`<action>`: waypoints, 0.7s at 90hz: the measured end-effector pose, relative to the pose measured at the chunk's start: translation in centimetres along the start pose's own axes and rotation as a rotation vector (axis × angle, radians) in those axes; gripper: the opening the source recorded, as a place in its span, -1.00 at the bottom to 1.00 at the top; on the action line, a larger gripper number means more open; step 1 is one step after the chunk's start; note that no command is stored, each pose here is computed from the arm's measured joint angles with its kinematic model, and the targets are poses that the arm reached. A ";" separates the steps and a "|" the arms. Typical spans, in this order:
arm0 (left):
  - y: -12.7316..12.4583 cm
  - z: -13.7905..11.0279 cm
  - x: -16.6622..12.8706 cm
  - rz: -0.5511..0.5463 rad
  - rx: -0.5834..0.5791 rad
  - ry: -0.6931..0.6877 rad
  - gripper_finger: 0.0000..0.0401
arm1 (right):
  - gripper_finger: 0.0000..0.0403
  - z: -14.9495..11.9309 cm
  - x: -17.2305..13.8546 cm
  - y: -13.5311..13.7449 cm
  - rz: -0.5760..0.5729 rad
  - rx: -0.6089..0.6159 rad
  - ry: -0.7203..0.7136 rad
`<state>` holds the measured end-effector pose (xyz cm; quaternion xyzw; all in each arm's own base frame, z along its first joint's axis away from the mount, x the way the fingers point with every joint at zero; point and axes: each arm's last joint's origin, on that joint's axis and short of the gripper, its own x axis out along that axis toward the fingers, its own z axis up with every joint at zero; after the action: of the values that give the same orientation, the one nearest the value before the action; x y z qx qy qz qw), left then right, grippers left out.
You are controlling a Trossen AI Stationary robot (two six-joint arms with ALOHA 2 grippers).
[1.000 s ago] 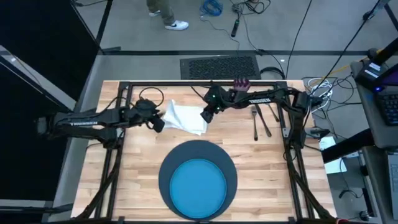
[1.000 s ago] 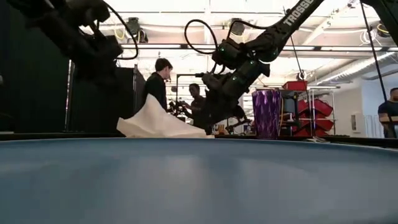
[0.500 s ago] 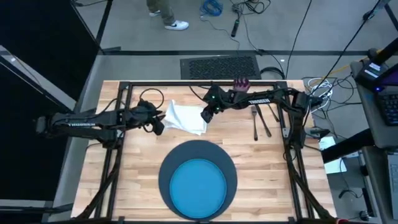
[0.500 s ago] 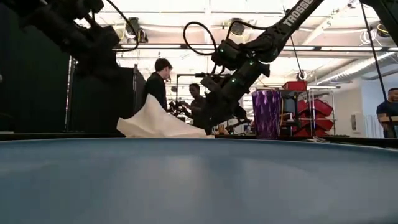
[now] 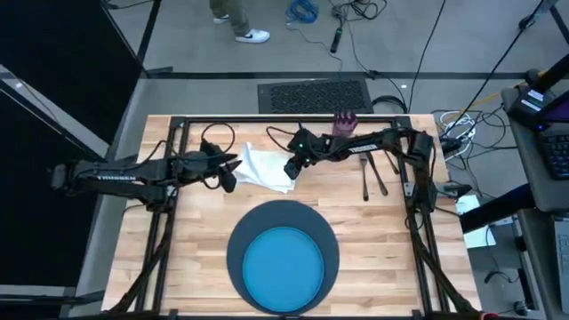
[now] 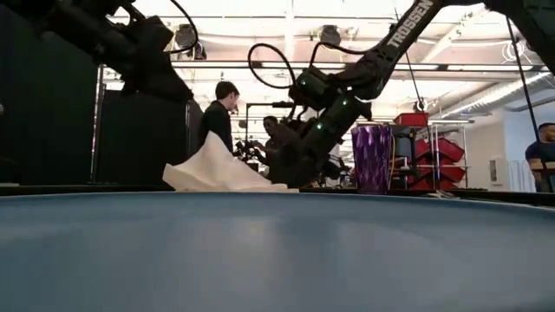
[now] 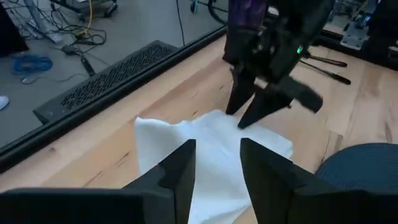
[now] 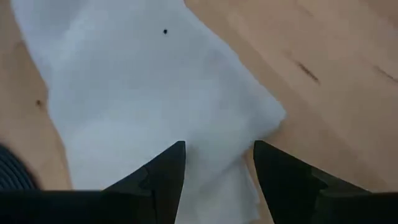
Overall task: Set table place
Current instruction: Fold the table napkin
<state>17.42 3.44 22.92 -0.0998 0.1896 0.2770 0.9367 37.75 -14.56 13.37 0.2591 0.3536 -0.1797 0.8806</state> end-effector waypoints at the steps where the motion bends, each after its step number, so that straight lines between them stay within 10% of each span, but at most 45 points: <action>1: 0.0 0.0 0.0 0.000 0.001 -0.001 -0.44 | -0.13 0.0 0.0 0.0 0.002 0.000 -0.004; 40: -0.2 0.7 0.0 -0.018 0.048 -0.072 -0.44 | -0.93 0.4 0.0 0.1 0.010 0.002 -0.036; 63: -0.2 0.7 0.0 -0.017 0.051 -0.068 -0.44 | -0.99 0.2 -0.5 1.4 0.027 0.005 -0.030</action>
<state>17.71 3.48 23.59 -0.0681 0.1636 0.2676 0.9471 38.26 -13.47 14.33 0.2635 0.3363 -0.1724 0.8876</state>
